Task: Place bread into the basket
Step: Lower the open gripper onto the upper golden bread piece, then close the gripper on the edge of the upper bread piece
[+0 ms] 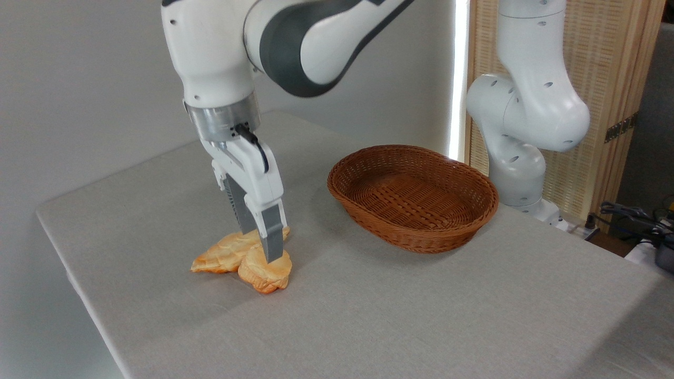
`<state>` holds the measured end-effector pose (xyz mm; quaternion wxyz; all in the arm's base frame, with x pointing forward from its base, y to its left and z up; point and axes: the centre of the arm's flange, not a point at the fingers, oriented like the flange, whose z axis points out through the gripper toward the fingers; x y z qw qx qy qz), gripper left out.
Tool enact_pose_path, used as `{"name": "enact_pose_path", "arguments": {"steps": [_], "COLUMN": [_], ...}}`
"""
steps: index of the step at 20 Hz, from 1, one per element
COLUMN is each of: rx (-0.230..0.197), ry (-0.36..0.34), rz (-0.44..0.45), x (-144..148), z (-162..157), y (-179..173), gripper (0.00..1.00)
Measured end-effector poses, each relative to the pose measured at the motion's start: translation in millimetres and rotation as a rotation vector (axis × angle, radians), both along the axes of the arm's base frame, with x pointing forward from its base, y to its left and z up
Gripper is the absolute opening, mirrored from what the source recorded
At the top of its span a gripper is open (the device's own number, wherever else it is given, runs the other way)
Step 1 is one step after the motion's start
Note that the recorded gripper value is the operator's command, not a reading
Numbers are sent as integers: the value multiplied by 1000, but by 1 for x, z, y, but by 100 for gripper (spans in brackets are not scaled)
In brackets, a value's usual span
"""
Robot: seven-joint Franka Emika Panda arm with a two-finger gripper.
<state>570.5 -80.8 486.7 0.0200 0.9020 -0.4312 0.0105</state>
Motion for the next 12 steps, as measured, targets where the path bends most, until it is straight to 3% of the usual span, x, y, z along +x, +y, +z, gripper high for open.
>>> {"name": "enact_pose_path", "arguments": {"steps": [5,12], "rx": [0,-4], "ry": [-9,8], "rz": [-68,-73], "x": [4,4], "z": [-20,-30], "y": [-3,-5], "gripper": [100,100]}}
